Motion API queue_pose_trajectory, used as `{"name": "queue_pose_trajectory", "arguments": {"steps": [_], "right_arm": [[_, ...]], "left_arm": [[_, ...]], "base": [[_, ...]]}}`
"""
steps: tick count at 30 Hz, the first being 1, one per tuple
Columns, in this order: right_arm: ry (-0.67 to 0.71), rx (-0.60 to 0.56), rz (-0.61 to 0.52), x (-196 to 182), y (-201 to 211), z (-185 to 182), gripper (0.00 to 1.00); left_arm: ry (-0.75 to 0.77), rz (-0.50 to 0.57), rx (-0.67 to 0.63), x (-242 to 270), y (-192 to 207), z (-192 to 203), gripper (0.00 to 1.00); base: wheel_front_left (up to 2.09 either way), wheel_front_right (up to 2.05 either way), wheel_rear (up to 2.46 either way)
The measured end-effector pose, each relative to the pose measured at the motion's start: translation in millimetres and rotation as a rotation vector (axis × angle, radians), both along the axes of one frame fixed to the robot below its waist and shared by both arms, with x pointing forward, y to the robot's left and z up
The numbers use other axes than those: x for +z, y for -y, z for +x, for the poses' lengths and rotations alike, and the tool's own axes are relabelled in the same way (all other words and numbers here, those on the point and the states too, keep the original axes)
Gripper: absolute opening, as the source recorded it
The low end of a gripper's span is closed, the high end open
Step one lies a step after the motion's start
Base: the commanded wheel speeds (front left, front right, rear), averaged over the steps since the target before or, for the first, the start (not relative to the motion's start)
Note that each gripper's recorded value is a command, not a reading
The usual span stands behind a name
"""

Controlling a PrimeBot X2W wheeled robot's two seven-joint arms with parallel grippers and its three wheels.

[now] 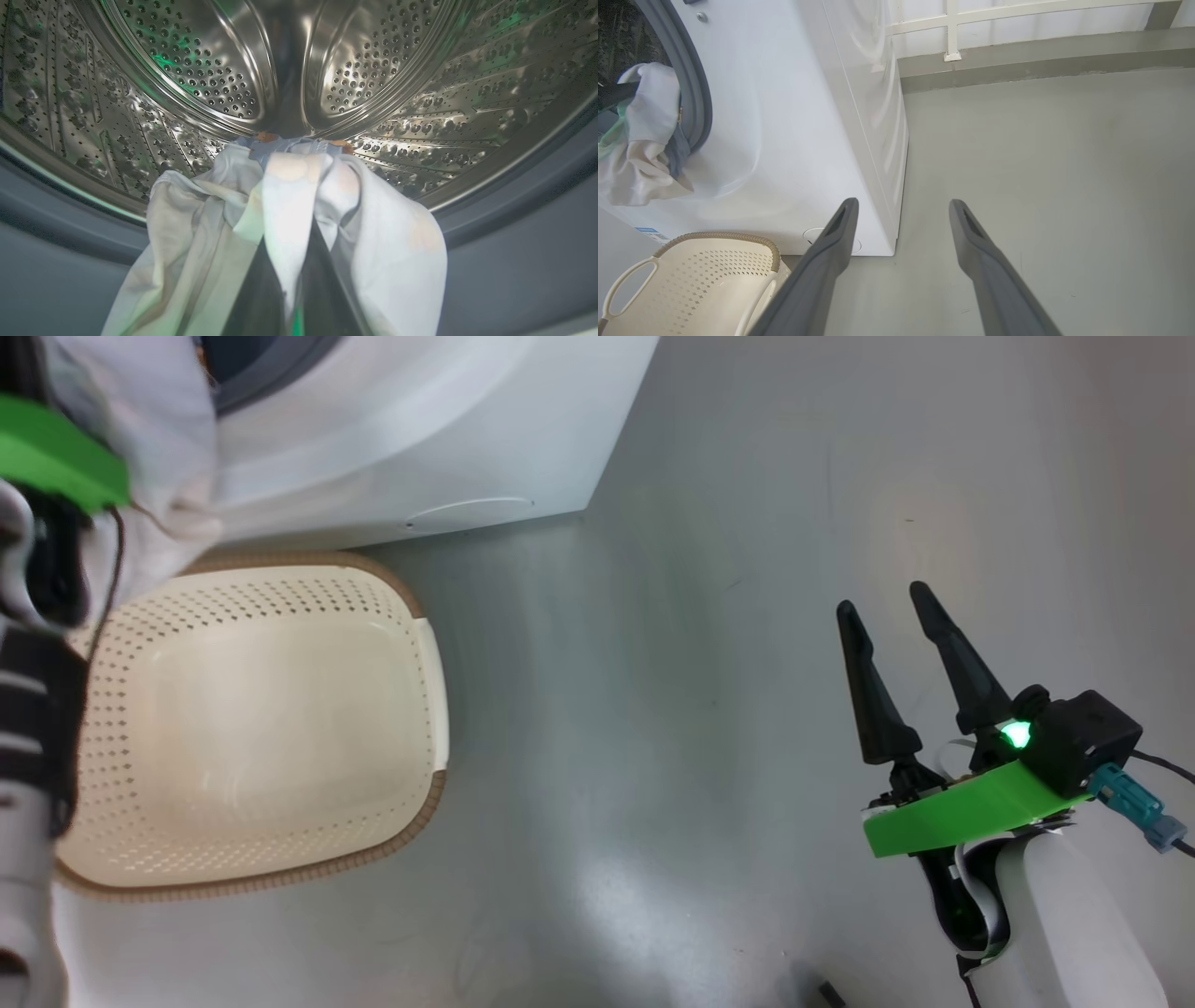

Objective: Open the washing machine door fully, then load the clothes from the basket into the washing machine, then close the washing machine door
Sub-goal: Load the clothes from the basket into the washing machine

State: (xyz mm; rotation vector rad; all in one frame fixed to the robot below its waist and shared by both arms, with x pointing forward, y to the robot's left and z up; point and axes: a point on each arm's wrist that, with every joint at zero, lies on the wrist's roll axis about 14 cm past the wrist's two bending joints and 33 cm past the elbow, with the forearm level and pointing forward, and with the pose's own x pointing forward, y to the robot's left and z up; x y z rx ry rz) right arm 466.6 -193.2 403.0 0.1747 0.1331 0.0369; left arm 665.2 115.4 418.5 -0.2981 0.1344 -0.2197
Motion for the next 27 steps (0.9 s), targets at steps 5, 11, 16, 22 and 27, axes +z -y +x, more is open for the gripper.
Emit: {"name": "queue_pose_trajectory", "arguments": {"steps": [5,11,16,22,27], "right_arm": [[-0.009,-0.002,-0.001,-2,0,-3,1.00],[-0.019,-0.010,-0.006,-5,3,-4,1.00],[-0.028,-0.019,-0.006,-8,5,-5,1.00],[-0.032,-0.026,0.001,-10,6,-5,1.00],[-0.029,-0.021,0.004,-9,4,-5,1.00]], "left_arm": [[0.067,0.040,-0.011,28,4,25,0.00],[0.231,0.049,0.011,82,4,47,0.00],[0.381,0.052,0.032,123,2,52,0.00],[0.356,0.042,0.061,105,-1,47,0.00],[0.261,0.064,0.046,71,3,40,1.00]], "base": [[0.00,0.00,0.00],[0.00,0.00,0.00],[0.00,0.00,0.00],[0.00,0.00,0.00],[0.00,0.00,0.00]]}}
